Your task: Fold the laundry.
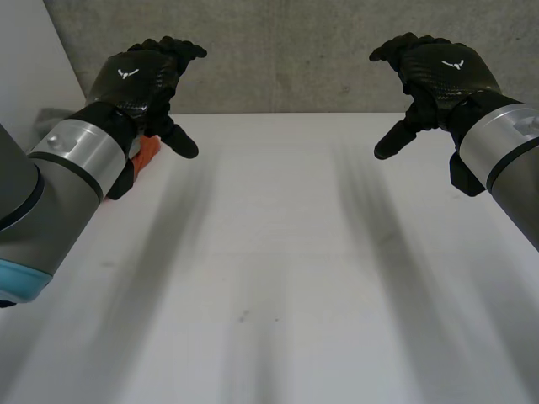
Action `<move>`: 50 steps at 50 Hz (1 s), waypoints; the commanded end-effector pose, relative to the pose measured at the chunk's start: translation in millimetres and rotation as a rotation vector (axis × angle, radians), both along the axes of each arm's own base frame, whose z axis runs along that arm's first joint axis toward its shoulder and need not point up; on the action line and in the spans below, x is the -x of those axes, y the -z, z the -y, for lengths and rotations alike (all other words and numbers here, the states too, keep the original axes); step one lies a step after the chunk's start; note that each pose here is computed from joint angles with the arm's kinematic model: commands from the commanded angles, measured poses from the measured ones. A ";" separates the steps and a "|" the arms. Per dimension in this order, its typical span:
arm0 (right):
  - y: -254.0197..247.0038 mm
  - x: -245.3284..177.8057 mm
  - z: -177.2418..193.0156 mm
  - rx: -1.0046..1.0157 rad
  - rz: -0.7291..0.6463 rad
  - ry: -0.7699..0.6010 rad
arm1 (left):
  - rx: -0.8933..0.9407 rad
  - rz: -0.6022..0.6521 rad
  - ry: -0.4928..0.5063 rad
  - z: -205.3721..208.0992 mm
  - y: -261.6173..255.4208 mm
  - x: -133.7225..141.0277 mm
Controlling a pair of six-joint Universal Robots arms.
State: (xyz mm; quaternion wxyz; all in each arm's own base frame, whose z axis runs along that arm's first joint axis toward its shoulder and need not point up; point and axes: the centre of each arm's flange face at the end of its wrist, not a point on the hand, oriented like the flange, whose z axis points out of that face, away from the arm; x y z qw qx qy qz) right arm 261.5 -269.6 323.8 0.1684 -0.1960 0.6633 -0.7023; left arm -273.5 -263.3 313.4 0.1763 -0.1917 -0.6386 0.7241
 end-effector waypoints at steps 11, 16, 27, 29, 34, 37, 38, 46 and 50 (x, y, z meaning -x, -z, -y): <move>15.8 -2.4 5.5 -0.020 -0.056 0.000 | 0.219 0.442 -0.403 162.2 56.4 -97.6; 18.5 -2.7 6.3 -0.024 -0.064 0.000 | 0.183 0.534 -0.528 216.6 96.7 -152.4; 18.9 -2.4 7.0 -0.024 -0.064 0.002 | 0.088 0.657 -0.606 256.9 175.9 -209.5; 18.9 -2.4 7.0 -0.023 -0.065 0.002 | 0.082 0.658 -0.608 259.8 183.3 -212.3; 19.4 -2.5 7.3 -0.024 -0.066 0.002 | 0.073 0.661 -0.646 260.1 183.4 -212.7; 18.9 -2.1 7.8 -0.023 -0.065 0.003 | 0.072 0.643 -0.659 250.5 170.8 -198.4; 18.4 -2.1 7.6 -0.022 -0.064 0.003 | 0.083 0.637 -0.651 246.5 163.1 -192.0; 16.4 -0.3 9.0 -0.016 -0.062 0.010 | 0.219 0.363 -0.481 177.3 72.1 -100.9; 13.9 1.1 10.1 -0.009 -0.059 0.014 | 0.210 0.193 -0.327 123.1 41.5 -52.8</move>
